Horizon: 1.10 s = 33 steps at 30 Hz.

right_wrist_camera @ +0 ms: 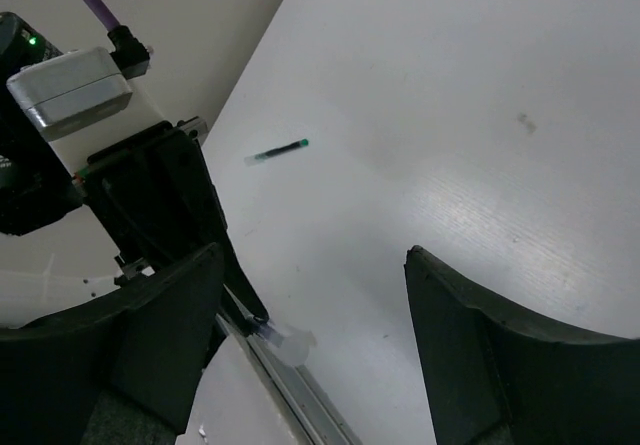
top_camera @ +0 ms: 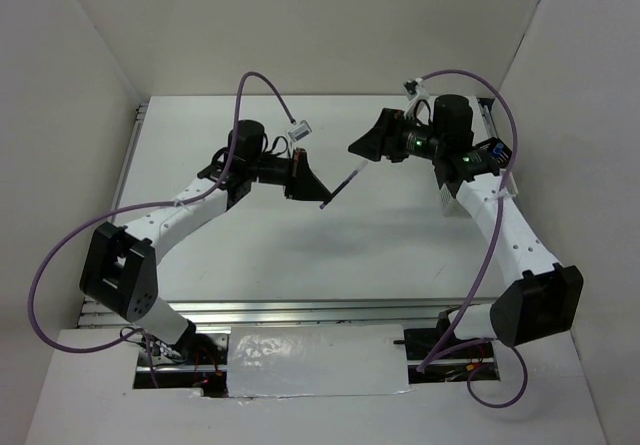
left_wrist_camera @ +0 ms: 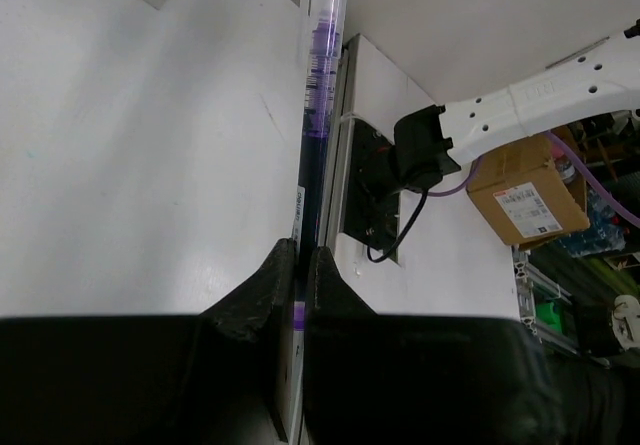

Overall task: Sort the stationery into containers
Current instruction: Pick up the pen from the center of the board, then place the pen in the storage box.

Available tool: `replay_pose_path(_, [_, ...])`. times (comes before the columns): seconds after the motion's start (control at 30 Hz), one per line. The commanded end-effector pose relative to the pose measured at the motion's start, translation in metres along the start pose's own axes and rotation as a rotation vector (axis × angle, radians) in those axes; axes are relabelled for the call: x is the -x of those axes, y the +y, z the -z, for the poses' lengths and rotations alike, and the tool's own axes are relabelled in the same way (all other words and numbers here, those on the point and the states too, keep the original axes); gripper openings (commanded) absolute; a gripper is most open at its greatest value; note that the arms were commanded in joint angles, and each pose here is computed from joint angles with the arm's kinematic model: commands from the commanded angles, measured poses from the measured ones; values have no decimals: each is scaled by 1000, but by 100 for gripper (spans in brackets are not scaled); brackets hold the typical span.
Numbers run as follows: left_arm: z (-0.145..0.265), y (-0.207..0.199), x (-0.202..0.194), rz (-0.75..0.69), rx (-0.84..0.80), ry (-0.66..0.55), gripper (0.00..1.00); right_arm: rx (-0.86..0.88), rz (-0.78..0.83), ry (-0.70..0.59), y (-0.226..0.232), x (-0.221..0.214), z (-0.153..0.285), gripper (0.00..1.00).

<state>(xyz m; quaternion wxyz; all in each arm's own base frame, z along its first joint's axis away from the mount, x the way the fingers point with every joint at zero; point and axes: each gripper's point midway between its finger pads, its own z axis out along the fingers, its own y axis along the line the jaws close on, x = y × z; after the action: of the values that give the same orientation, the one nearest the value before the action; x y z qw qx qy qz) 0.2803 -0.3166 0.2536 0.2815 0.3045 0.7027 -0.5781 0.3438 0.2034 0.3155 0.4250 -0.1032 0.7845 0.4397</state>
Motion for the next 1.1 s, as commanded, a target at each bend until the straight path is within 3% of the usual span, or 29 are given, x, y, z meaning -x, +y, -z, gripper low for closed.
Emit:
replay_pose_path(0.0, [3, -23, 15, -91, -46, -28, 0, 58, 50, -7, 17, 8, -6, 79])
replay_pose_path(0.33, [4, -5, 18, -84, 19, -43, 0, 71, 27, 58, 18, -21, -6, 77])
replay_pose_path(0.4, [5, -4, 20, -82, 22, -48, 0, 71, 24, 58, 17, -22, -6, 72])
replay_pose_path(0.47, [5, -3, 20, -82, 21, -52, 0, 74, 17, 65, 18, -24, -6, 65])
replay_pose_path(0.57, [5, -3, 19, -86, 22, -51, 0, 74, 2, 68, 16, -25, -7, 41])
replay_pose_path(0.7, [5, 0, 16, -91, 31, -44, 1, 105, -26, 72, 20, -23, -7, 18])
replay_pose_path(0.73, [5, 2, 14, -91, 37, -40, 7, 115, -41, 74, 21, -23, -7, 9])
replay_pose_path(0.8, [6, 8, 15, -91, 71, -43, 24, 115, -58, 71, 19, -21, -6, 1])
replay_pose_path(0.83, [8, 12, 15, -81, 98, -42, 41, 119, -76, 71, 19, -20, -4, 0])
replay_pose_path(0.9, [14, 24, 21, -84, 182, -68, 61, 106, -87, 58, 12, -15, 1, 0])
replay_pose_path(0.93, [18, 28, 23, -84, 211, -79, 92, 96, -73, 48, 9, -12, 5, 0])
replay_pose_path(0.97, [26, 34, 26, -84, 243, -99, 99, 82, -64, 33, 6, -6, 8, 0])
replay_pose_path(1.07, [49, 47, 39, -111, 348, -162, 99, -65, 50, -38, -26, 23, 27, 0])
